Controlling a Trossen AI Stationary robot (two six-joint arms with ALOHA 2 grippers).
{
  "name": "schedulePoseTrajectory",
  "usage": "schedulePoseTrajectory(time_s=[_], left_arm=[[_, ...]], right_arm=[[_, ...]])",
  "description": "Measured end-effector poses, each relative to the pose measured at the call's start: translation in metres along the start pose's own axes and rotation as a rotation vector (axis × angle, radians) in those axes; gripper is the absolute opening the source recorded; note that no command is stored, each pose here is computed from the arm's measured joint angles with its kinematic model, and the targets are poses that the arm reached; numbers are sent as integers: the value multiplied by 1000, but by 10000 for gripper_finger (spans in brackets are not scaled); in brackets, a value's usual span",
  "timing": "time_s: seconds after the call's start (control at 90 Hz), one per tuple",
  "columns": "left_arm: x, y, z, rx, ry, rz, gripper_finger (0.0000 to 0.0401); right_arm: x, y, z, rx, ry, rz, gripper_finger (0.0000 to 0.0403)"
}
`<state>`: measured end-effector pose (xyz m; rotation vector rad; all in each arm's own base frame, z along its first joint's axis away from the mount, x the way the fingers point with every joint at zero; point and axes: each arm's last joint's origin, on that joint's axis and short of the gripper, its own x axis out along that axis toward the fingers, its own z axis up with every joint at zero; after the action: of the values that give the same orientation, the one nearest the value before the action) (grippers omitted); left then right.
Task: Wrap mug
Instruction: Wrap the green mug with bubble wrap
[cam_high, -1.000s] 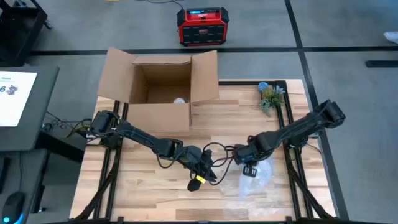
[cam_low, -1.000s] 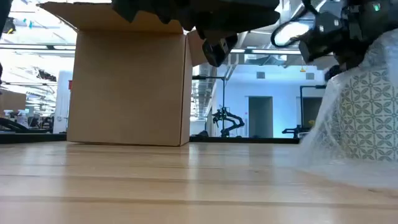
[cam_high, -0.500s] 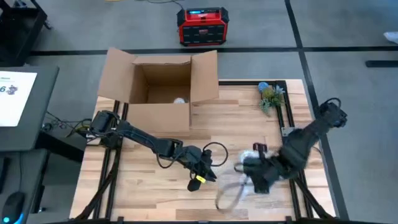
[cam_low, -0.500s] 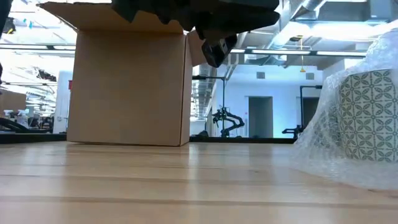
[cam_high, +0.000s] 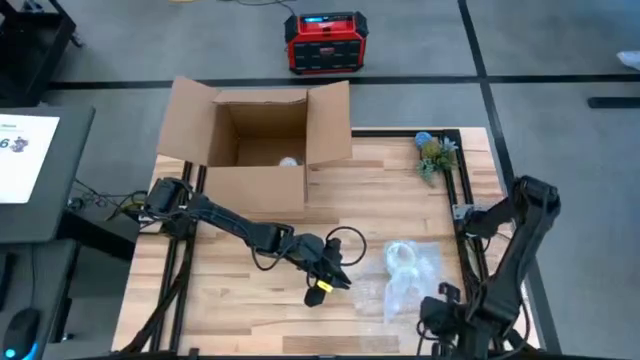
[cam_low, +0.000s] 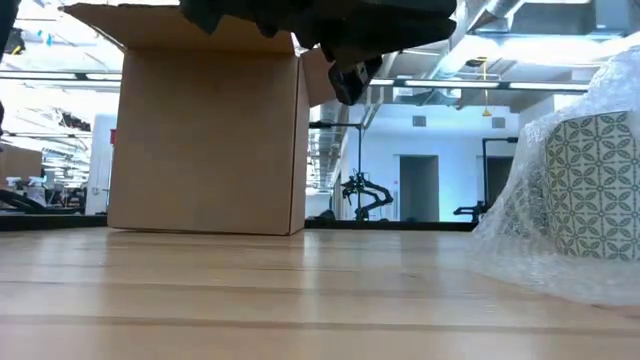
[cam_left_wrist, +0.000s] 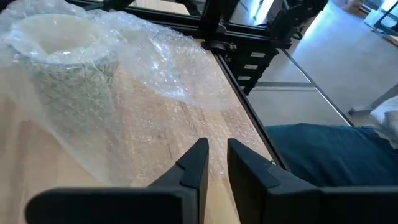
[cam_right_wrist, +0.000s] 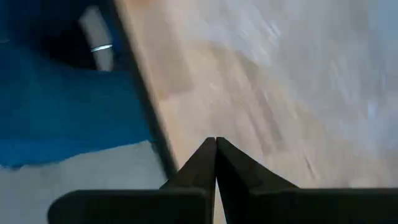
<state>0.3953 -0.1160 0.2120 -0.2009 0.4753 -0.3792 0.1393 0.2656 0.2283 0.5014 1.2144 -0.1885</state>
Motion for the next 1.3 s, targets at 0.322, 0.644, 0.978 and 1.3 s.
schedulePoseTrajectory(time_s=[0.322,0.644,0.978,1.3], left_arm=[[0,0,0,7,2,-1,38],[0,0,0,6,3,-1,38],[0,0,0,8,3,4,38],[0,0,-1,8,12,8,38]], right_arm=[[39,-53,-16,172,-224,-178,0],[-15,-50,22,132,-331,-117,0],[-25,-73,91,139,-263,-174,0],[19,-98,143,88,35,-301,0]])
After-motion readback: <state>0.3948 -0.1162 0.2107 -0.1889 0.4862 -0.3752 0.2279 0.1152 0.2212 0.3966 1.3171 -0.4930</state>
